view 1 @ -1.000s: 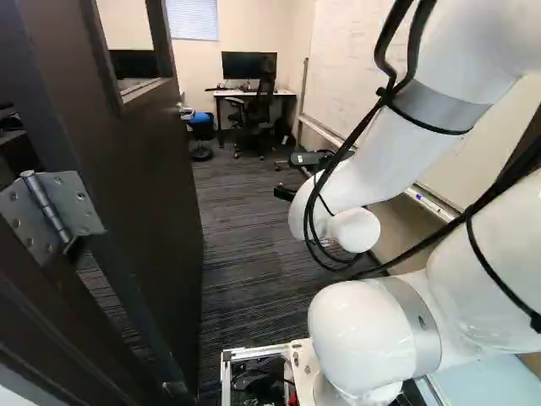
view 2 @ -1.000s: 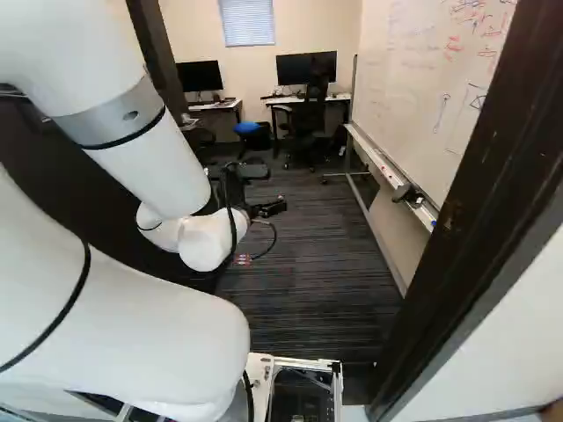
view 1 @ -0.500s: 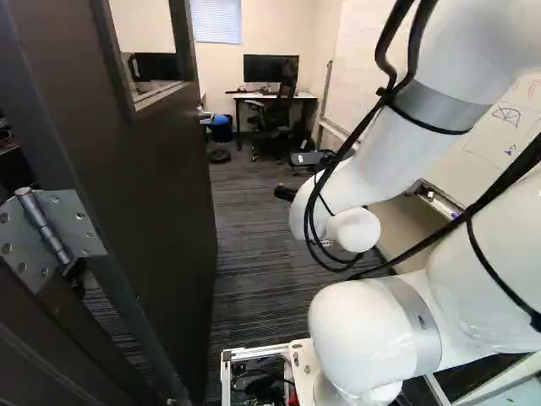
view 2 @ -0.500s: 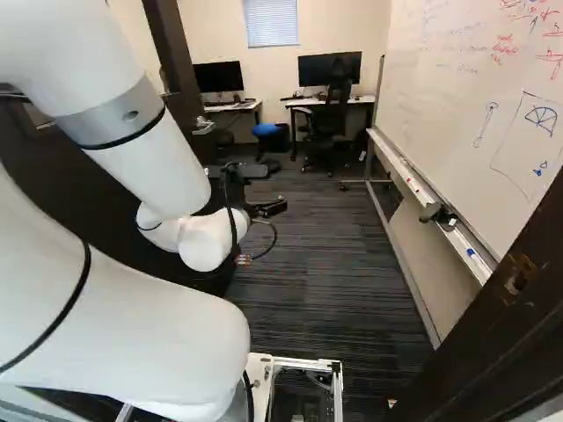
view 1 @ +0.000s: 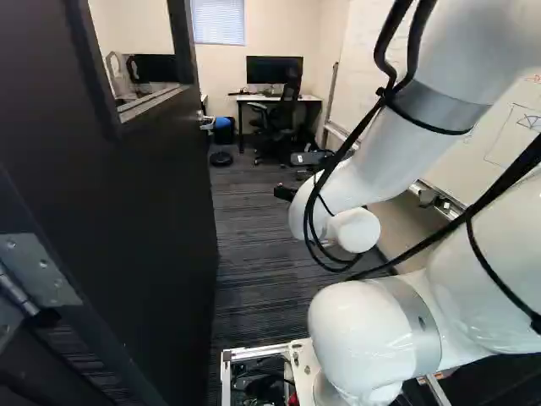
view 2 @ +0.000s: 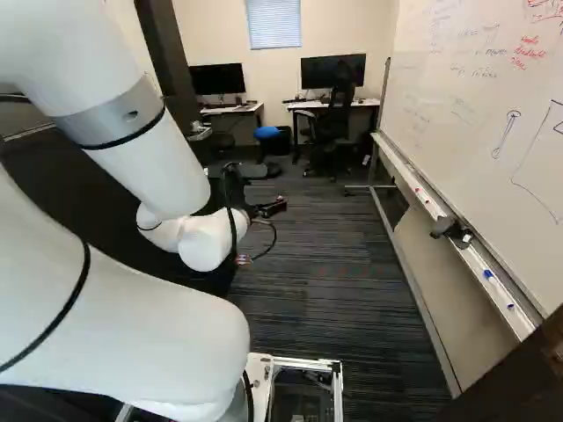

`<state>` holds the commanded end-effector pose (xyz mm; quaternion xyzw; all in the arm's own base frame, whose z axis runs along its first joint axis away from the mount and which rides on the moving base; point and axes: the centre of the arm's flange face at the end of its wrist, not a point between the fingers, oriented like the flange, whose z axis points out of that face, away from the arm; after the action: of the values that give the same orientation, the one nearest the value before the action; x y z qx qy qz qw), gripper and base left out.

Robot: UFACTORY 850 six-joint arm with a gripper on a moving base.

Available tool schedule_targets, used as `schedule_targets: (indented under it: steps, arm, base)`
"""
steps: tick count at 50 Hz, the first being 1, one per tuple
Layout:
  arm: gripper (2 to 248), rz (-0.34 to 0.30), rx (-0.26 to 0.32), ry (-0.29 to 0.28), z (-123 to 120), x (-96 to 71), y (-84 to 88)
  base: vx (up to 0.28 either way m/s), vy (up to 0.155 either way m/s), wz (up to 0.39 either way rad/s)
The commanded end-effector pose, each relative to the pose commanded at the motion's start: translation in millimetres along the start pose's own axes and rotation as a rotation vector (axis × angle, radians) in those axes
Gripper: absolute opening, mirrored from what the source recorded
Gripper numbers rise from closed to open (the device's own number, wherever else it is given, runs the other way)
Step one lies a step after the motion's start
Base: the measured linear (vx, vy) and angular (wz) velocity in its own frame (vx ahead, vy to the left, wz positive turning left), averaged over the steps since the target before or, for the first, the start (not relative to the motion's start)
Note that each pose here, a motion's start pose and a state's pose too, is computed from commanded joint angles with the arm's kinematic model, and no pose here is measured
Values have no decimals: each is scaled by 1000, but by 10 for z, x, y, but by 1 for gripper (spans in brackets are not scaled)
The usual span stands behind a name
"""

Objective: Open the door and move inside

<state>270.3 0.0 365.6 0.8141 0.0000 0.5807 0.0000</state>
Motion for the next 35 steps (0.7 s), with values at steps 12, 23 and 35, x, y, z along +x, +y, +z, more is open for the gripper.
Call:
schedule_targets:
  steps: [12, 23, 35]
  arm:
    - [247, 0, 0, 0, 0, 0, 0]
    - [247, 0, 0, 0, 0, 0, 0]
    - [247, 0, 0, 0, 0, 0, 0]
  base:
    - [191, 6, 7]
    - [190, 7, 4]
    - [191, 7, 18]
